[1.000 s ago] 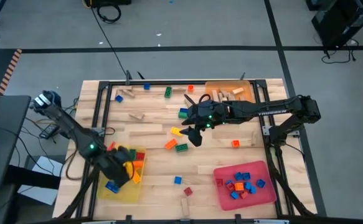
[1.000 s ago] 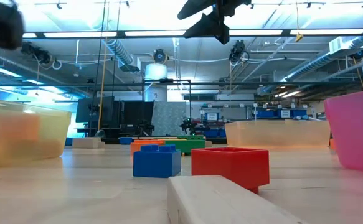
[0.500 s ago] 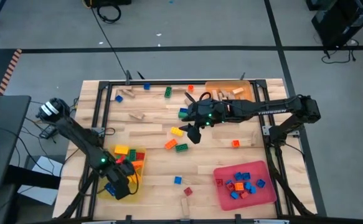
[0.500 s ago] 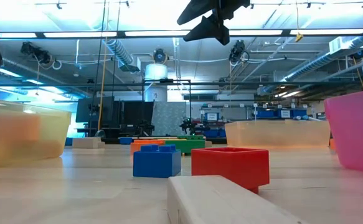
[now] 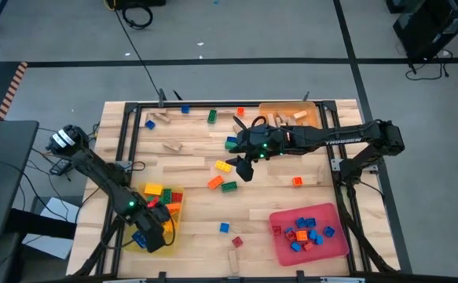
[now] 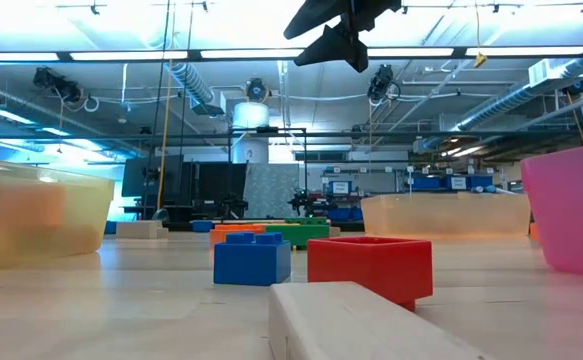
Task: Sort blocks by size
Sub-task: Put the small blue game piece into the red bin
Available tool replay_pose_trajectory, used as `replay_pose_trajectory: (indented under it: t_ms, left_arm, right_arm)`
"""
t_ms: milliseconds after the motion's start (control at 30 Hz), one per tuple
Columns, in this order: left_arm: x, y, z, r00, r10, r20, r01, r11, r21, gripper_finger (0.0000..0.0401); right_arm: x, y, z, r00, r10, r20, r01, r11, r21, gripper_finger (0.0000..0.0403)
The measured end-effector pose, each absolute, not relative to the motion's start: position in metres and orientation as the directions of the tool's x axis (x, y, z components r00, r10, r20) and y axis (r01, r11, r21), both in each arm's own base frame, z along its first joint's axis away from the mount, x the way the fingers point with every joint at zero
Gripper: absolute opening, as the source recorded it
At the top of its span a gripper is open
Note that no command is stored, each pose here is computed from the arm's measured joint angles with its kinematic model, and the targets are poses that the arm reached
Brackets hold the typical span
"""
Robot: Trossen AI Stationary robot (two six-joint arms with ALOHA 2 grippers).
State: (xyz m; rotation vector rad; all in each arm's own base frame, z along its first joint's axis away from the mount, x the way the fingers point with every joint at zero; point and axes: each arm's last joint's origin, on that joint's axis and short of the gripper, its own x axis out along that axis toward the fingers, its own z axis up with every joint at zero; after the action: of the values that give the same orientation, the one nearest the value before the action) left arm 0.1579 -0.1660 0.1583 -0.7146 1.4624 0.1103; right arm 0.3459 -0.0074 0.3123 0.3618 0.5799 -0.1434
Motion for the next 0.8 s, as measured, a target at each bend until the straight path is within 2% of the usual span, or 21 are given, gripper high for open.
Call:
replay_pose_trajectory:
  t_ms: [167, 467, 633, 800]
  left_arm:
    - [0.159, -0.163, 0.161, 0.107, -0.395, -0.912, -0.552, 0.740, -0.385, 0.0222]
    - [0.166, -0.143, 0.187, 0.286, -0.402, -0.870, -0.579, 0.651, -0.491, 0.0223]
    - [0.169, -0.121, 0.194, 0.355, -0.294, -0.887, -0.607, 0.649, -0.458, 0.0223]
    - [0.170, -0.090, 0.196, 0.313, -0.198, -0.929, -0.710, 0.601, -0.367, 0.0223]
  right_arm:
    - [0.346, -0.007, 0.312, 0.828, -0.031, -0.559, 0.229, 0.930, 0.287, 0.0225]
    - [0.346, -0.008, 0.312, 0.828, -0.025, -0.560, 0.225, 0.930, 0.290, 0.0225]
    - [0.346, -0.007, 0.312, 0.828, -0.024, -0.560, 0.224, 0.930, 0.290, 0.0225]
    - [0.346, -0.007, 0.312, 0.827, -0.024, -0.561, 0.224, 0.930, 0.290, 0.0225]
